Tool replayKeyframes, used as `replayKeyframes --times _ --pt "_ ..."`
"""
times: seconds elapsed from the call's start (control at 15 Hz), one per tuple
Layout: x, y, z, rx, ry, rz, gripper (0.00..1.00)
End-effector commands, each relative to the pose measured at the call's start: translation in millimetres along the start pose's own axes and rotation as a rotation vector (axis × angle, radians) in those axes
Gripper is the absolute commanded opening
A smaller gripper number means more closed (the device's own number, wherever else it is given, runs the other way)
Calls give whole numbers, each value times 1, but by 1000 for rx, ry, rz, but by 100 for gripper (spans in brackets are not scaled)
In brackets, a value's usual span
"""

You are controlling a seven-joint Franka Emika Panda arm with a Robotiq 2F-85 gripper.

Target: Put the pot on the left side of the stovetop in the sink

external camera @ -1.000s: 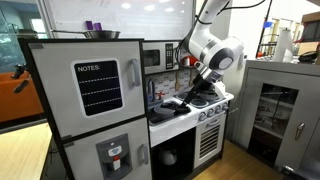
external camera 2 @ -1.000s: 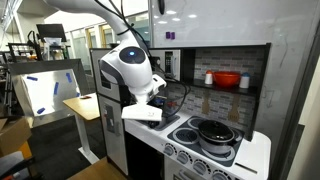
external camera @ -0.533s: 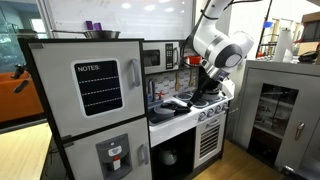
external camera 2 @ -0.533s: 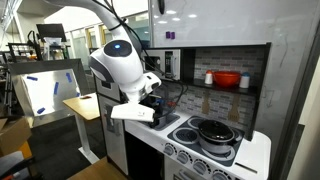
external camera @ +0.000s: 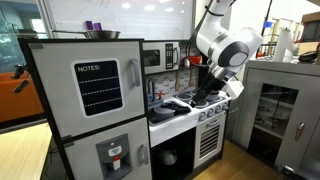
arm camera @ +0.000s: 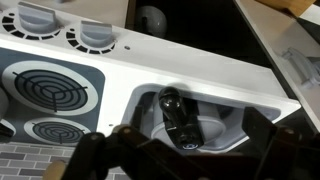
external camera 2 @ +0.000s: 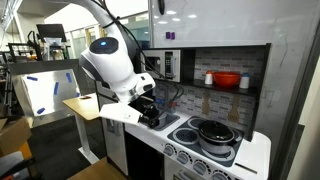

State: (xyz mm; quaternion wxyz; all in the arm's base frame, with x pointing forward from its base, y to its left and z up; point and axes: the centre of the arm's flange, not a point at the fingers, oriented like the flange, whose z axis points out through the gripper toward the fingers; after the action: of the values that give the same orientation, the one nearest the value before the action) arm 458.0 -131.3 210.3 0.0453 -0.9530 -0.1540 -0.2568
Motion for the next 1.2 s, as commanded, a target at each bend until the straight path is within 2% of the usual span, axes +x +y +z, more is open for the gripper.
replayKeyframes --times 0.0,0.33,0.73,1.13 --pt "0 -8 -13 -27 0 121 100" --pt "4 -9 -15 -42 -4 275 100" --pt "9 -10 -19 -65 -1 381 100" --pt "9 -19 -21 -97 -82 208 100"
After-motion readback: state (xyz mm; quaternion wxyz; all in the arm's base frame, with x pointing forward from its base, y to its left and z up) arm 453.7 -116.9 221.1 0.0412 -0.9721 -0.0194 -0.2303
